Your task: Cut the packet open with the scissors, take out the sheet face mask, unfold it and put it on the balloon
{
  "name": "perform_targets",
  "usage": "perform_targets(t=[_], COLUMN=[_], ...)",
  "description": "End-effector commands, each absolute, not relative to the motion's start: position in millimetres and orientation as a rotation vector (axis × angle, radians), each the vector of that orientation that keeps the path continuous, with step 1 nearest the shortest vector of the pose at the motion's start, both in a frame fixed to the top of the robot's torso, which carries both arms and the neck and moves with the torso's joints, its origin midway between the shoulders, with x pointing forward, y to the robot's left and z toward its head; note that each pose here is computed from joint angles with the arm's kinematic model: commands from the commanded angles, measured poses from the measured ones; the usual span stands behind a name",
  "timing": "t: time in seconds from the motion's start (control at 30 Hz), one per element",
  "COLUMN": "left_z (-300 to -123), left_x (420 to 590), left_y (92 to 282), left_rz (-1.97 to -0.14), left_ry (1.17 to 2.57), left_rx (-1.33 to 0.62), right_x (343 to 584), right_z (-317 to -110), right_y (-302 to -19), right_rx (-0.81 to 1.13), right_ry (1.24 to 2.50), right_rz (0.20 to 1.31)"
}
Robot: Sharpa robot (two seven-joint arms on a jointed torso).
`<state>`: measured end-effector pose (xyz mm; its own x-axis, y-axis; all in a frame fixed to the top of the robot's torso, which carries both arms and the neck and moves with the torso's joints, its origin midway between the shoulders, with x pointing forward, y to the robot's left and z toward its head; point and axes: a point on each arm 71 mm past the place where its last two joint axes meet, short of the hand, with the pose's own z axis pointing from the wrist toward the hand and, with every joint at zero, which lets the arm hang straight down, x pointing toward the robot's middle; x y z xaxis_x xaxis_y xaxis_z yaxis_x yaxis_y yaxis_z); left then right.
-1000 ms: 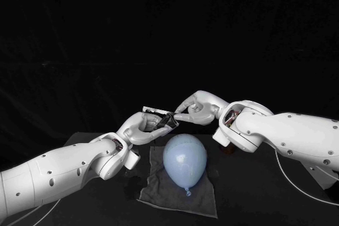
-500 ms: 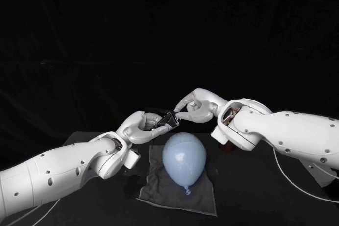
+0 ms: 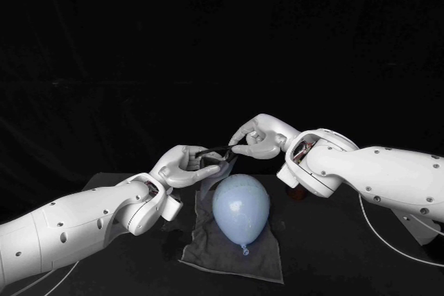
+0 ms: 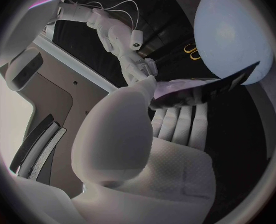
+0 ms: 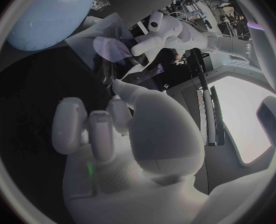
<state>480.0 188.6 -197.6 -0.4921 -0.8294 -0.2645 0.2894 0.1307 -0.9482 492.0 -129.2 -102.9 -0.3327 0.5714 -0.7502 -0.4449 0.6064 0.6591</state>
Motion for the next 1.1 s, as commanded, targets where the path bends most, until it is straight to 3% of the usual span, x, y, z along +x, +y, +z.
perform_targets(t=[0.03,1.1], left_z=[-196.8,-220.9], left_x=[480.9,491.8], left_y=[188.8,194.5], left_rz=[-1.529,-1.318], left_ry=[1.483,1.631], left_rx=[-0.582,-0.638], right_x=[492.1,488.6], right_z=[-100.2,-93.3], right_y=[-130.3,-129.5], right_rx=[0.117,0.159], right_ry=[1.57,1.506], right_rz=[1.027,1.04])
